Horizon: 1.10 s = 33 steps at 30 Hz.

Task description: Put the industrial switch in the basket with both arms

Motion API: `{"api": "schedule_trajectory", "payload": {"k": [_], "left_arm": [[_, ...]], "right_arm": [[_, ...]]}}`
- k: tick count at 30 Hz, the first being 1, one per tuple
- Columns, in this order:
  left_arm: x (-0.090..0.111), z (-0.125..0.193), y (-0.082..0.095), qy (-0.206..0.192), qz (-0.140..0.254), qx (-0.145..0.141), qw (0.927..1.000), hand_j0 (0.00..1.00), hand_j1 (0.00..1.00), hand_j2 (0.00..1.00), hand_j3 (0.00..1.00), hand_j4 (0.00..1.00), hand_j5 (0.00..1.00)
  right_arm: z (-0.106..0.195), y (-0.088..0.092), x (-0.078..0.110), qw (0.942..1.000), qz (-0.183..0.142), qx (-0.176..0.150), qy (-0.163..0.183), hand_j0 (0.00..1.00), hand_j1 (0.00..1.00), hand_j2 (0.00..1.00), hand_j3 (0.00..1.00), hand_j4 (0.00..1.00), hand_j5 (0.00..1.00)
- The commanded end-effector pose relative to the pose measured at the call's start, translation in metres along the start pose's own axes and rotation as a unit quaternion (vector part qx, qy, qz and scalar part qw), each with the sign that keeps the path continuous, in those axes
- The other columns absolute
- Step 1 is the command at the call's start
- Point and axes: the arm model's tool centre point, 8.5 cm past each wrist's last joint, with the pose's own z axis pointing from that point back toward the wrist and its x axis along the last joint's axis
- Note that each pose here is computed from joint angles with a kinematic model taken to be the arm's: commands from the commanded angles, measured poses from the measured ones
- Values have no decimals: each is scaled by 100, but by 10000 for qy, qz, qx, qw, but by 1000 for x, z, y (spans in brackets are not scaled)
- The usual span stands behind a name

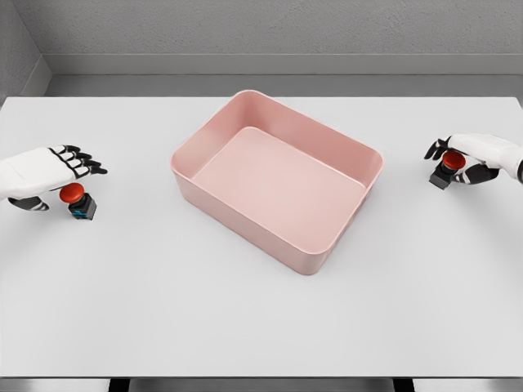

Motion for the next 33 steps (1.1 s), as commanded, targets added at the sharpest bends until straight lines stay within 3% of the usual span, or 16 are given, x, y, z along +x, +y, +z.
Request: {"api": "schedule_trajectory", "payload": {"k": [1, 11, 14, 18, 29, 33], "left_arm": [[4, -3, -1, -54, 16, -11, 10000, 100, 100, 100, 100, 100, 100], [19, -8, 1, -305, -107, -35, 9995, 99, 99, 99, 99, 99, 99], [23, -7, 6, -372, -185, -2, 9991, 82, 82, 82, 82, 82, 82], [24, -5, 4, -374, -207, -56, 9991, 70, 70, 70, 70, 70, 70], [20, -1, 3, -319, -279, -143, 9990, 43, 43, 43, 43, 43, 43], [20, -1, 4, -325, -277, -127, 9990, 39, 39, 39, 39, 39, 39]], "right_arm": [[0, 0, -1, 10000, 1, 4, 12, 60, 60, 60, 60, 60, 60], [0, 1, 0, 10000, 10, 15, -1, 53, 53, 53, 53, 53, 53], [0, 1, 0, 10000, 18, 9, -12, 52, 52, 52, 52, 52, 52], [0, 0, 0, 10000, 39, 2, 0, 51, 51, 51, 51, 51, 51], [3, -6, 0, 10000, 81, -49, -4, 50, 50, 50, 50, 50, 50], [5, -12, -1, 9999, 121, -99, 14, 50, 50, 50, 50, 50, 50]]}}
